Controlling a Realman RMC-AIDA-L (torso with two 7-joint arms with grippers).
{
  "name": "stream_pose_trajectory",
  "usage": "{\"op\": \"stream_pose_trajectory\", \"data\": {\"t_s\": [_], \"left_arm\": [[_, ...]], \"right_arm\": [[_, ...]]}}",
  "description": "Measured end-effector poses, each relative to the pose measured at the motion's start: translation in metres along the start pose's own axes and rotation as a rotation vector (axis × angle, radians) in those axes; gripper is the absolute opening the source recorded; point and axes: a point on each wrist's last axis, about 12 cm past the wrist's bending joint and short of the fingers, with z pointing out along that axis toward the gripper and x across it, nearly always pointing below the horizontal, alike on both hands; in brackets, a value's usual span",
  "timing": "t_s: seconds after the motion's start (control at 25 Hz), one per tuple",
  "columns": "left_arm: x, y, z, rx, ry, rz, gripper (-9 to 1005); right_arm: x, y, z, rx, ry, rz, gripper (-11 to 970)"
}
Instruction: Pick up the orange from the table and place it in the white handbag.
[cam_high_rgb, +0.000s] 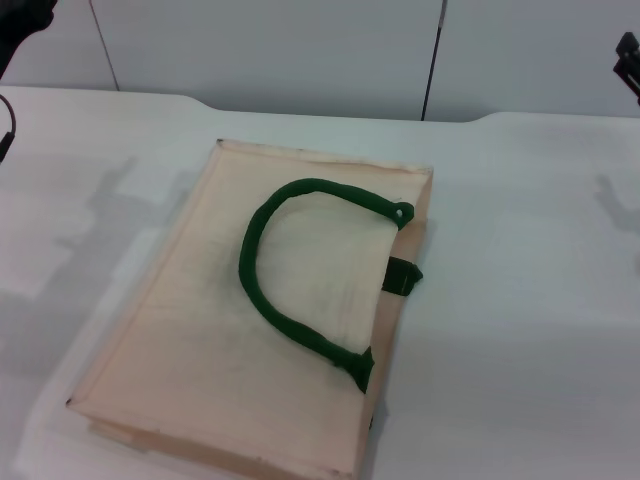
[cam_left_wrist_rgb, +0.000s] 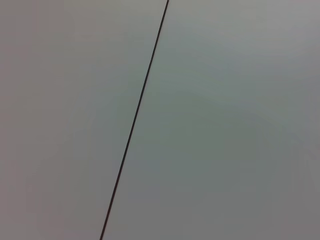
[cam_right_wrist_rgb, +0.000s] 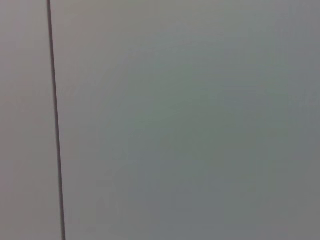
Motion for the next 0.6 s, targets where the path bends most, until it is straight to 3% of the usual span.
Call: {"op": "stream_pose_trajectory", "data": {"t_s": [0.6], "left_arm": [[0.0000,0.0000,0.0000,0.000,0.000,0.000,783]], "right_arm": [[0.0001,-0.0009,0.0000,0.002,0.003,-0.001,891]]}}
